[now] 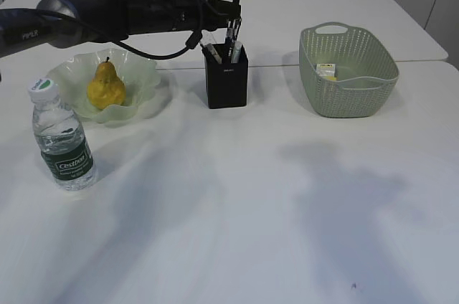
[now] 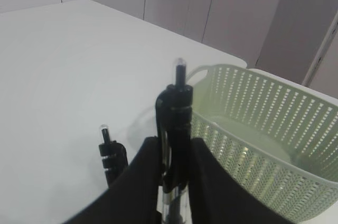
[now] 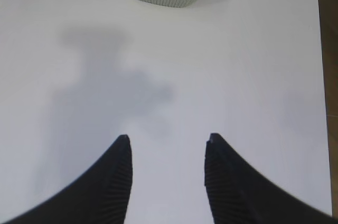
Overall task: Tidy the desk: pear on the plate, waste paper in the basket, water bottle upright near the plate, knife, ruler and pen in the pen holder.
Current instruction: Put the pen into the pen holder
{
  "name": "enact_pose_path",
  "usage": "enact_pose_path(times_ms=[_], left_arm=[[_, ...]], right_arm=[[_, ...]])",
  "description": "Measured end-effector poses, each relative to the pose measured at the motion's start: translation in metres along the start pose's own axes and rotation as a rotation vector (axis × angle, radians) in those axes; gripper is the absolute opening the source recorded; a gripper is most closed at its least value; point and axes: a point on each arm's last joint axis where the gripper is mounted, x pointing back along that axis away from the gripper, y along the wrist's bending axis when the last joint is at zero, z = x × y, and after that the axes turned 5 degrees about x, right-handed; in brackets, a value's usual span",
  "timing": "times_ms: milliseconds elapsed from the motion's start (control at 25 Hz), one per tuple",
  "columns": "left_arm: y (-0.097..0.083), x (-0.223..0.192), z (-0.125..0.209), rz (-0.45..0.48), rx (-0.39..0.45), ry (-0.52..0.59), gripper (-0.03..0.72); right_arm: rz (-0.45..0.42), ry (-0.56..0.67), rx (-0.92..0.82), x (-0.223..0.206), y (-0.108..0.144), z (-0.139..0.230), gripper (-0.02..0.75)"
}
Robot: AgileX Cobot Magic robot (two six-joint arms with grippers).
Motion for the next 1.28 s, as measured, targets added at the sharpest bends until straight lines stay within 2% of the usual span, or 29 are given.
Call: enact_pose_path(times_ms=[480, 560, 760, 880, 1280], left_arm=[[0.0004, 0.0, 0.0, -0.004, 0.0, 0.0, 0.128], [0.0004, 0.0, 0.0, -0.004, 0.0, 0.0, 0.156], [0.0004, 0.0, 0.0, -0.004, 0.0, 0.0, 0.279], [0.0004, 0.0, 0.0, -0.004, -0.001, 0.0, 0.317], [0.0004, 0.0, 0.0, -0.004, -0.001, 0.0, 0.328]], right_arm=[[0.0, -0.002, 0.0, 0.0, 0.0, -0.0001, 0.368], [0.0, -0.002, 0.002, 0.0, 0.0, -0.0001, 0.368], [0.0, -0.002, 0.002, 0.0, 0.0, -0.0001, 0.368], [0.0, -0.002, 0.002, 0.0, 0.0, -0.0001, 0.368], [0.0, -0.002, 0.004, 0.0, 0.0, -0.0002, 0.368]])
